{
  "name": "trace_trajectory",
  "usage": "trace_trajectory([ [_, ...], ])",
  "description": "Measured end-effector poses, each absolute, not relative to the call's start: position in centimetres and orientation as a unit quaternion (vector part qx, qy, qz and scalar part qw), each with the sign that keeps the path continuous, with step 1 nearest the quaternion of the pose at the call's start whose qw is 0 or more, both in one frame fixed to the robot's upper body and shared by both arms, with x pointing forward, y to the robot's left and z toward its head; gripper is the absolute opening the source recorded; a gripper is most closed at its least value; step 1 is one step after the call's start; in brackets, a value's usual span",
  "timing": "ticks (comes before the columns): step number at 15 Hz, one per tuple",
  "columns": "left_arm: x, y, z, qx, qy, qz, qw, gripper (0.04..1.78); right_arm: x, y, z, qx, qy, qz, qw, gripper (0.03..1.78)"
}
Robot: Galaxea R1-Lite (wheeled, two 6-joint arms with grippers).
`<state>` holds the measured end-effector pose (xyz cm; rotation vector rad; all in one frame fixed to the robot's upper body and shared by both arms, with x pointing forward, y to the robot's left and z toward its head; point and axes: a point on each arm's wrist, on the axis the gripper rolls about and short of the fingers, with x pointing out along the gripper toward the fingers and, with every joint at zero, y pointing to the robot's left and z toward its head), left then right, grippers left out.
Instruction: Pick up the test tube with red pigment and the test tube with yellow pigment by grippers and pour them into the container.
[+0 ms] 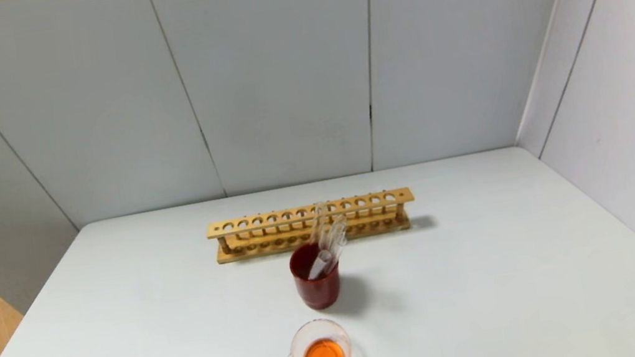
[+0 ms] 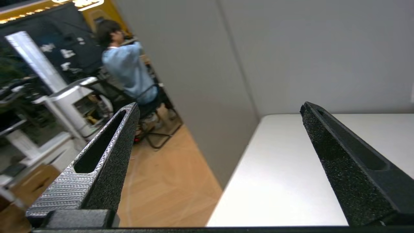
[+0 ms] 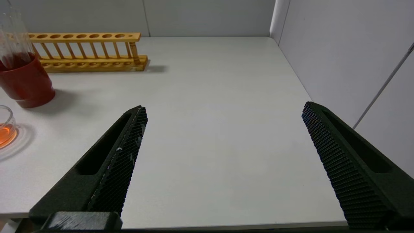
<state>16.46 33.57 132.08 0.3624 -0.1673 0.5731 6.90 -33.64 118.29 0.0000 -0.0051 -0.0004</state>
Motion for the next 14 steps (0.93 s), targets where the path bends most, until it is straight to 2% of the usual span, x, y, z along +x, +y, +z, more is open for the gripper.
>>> trace_trajectory([
  [3,11.3,34.6,130.2,0.186,-0.079,0.314,0.928,1.75,6.9,-33.6,118.3,0.0,-0.003,0.0,1.0,1.75],
  [5,8.9,34.6,128.6,0.171,-0.088,0.31,0.931,1.75,6.9,-33.6,118.3,0.0,-0.003,0.0,1.0,1.75],
  [8,6.6,34.1,128.3,0.157,-0.185,0.233,0.942,1.75,6.9,-33.6,118.3,0.0,-0.003,0.0,1.0,1.75],
  [12,5.2,33.7,125.4,0.151,-0.211,0.116,0.959,1.75,6.9,-33.6,118.3,0.0,-0.003,0.0,1.0,1.75],
  [14,4.8,33.3,125.5,0.14,-0.241,0.038,0.96,1.75,6.9,-33.6,118.3,0.0,-0.003,0.0,1.0,1.75],
])
